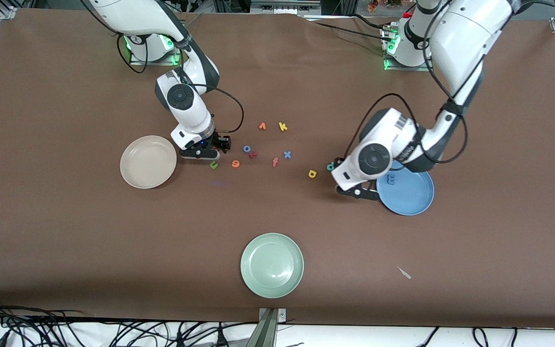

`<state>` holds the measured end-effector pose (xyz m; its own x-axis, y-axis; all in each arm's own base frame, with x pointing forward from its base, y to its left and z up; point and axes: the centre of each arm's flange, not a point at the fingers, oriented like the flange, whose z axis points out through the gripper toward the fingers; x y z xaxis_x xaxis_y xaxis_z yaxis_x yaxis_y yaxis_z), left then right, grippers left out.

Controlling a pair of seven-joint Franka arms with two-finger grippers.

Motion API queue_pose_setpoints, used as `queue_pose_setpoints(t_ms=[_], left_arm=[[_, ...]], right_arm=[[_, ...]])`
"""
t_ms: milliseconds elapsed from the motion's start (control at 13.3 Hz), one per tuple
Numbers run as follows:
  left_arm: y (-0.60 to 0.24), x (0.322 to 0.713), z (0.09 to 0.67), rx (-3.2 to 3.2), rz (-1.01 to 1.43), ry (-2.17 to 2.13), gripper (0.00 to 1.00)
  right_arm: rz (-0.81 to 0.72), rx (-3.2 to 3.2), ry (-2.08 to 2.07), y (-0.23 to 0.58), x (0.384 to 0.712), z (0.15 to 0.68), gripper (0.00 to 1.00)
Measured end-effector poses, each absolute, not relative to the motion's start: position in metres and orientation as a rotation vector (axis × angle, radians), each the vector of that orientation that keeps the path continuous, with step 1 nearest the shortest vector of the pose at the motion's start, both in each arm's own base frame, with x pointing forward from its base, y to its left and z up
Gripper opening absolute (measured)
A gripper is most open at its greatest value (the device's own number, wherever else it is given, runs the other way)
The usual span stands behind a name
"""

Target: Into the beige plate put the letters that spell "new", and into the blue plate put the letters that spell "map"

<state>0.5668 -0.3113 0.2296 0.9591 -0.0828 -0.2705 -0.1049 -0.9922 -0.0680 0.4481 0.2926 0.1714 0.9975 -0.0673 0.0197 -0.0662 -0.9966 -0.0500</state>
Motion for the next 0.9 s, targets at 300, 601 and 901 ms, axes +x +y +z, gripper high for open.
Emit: queue_pose_setpoints(t_ms=[300, 601, 901], left_arm=[[-0.356, 0.543, 0.197, -3.063, 0.364, -0.013, 0.96], [-0.348, 0.54, 0.174, -3.06, 0.383, -0.025, 0.77], [-0.345, 0.533, 0.165, -3.067, 0.355, 0.0, 0.63]], right_arm=[[-0.043, -3.09, 0.1, 0.292, 0.449, 0.173, 0.43], [-0.05, -3.09, 0.09, 0.292, 0.45, 0.174, 0.31], [-0.041, -3.125, 0.057, 0.281, 0.463, 0.186, 0.29]])
